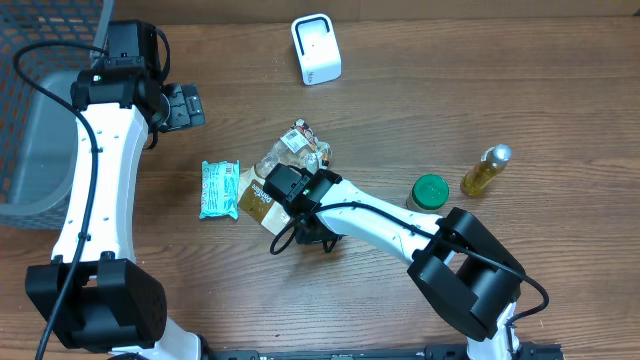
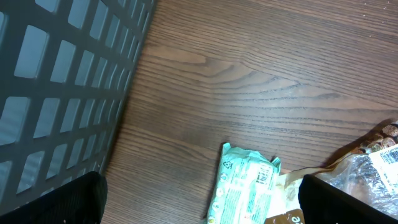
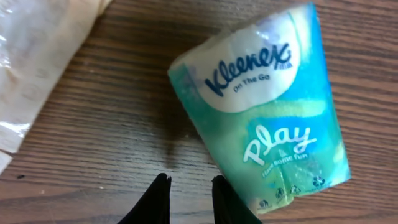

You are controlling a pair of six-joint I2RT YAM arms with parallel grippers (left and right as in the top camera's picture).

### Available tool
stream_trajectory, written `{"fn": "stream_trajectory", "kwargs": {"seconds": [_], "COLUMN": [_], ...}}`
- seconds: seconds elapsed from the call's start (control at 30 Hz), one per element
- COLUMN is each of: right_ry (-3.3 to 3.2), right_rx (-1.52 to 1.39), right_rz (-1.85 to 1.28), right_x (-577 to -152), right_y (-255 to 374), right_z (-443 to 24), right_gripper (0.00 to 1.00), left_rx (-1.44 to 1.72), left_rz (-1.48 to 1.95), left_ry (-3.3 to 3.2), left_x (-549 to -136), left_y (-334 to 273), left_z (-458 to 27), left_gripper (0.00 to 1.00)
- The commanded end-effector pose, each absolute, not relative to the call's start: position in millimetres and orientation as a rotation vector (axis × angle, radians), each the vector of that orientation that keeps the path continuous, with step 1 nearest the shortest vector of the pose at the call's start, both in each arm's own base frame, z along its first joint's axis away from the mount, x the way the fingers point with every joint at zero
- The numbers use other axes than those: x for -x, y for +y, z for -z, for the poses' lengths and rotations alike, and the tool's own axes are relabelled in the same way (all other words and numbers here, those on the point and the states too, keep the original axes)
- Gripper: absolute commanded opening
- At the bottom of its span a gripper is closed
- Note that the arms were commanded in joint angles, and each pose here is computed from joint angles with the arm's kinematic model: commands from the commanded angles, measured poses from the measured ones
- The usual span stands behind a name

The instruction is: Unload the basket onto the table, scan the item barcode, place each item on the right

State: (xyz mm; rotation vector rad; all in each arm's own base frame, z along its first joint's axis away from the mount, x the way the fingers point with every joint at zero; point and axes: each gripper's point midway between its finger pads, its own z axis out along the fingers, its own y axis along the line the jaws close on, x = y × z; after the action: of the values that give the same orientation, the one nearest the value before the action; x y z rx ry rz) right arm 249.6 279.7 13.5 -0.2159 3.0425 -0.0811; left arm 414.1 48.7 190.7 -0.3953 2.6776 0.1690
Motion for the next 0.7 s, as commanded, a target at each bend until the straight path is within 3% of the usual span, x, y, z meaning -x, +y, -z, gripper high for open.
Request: {"fn": "stream_trajectory", "kwargs": {"seconds": [0.0,0.67], "right_ry": [3.028,3.035], "right_rx": [0.189,0.16], "right_rz": [0.099,0.108], "right_x": [-259.5,-263.6], "right_y": [274.1,267.8], "right_z": [-15.6,-15.6], "right_gripper": [0.2,0.21], "left_rx": [0.385,0.385], "left_rz": [-0.171,-0.171], "left_ry": [2.653,2.653], "left_x": [-417.0,-417.0], "left_y": [47.0,47.0], "left_z": [-200.0,-200.0], "left_gripper": [0.99,1.0]}}
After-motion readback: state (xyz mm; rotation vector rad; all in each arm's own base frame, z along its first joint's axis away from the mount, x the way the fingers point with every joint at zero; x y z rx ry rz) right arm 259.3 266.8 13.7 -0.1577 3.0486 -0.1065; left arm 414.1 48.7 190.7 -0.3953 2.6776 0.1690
